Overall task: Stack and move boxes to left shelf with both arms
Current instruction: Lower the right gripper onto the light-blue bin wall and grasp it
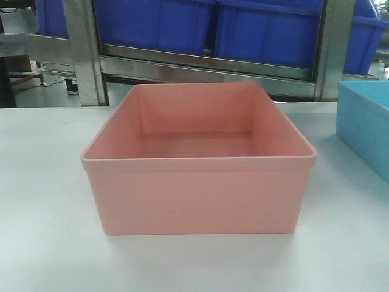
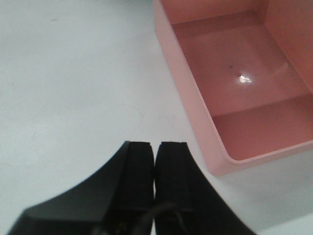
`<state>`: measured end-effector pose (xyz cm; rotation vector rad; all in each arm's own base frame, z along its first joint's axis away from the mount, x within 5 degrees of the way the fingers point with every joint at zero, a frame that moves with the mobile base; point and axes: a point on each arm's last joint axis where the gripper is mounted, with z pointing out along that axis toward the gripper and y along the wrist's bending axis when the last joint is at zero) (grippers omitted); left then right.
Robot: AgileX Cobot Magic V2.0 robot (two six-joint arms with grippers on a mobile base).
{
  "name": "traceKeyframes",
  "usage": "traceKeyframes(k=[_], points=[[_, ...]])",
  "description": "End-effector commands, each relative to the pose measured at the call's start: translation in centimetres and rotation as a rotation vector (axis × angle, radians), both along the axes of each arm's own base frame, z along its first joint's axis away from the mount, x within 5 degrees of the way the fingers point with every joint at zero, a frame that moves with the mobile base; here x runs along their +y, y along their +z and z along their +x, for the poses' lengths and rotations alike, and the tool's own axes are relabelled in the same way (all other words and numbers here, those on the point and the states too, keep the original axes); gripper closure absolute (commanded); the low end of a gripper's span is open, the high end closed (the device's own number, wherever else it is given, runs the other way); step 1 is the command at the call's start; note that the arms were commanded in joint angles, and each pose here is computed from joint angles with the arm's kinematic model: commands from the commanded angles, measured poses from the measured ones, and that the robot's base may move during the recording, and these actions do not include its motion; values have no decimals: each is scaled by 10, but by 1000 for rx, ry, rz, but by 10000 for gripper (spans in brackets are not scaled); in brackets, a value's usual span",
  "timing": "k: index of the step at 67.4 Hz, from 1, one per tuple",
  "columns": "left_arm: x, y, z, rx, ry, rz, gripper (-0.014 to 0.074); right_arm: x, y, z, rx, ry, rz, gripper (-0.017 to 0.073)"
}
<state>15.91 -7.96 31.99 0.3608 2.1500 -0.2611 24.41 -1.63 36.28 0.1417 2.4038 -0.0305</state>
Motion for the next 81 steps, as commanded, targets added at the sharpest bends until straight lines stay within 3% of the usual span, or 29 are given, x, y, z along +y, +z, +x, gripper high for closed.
traceKeyframes(k=[1,8,15,28,53,69,81], points=[[-2,16,1,-98,-21,-42,602,-26,26,5,-32,-46,-83,-31],[-3,17,1,-102,-21,-44,602,-57,30,12,40,-83,-132,-31],[-3,17,1,-107,-22,-43,602,-88,24,24,113,-52,-218,-31],[-1,17,2,-128,-26,1,602,-124,3,53,85,-23,-325,-31],[-1,17,2,-126,-26,2,602,-181,-66,92,157,-93,-267,-31],[-1,16,2,-124,-26,3,602,-189,-93,119,162,-13,-193,-31],[-4,11,8,-98,-27,17,602,-192,-116,128,200,59,-193,-31]])
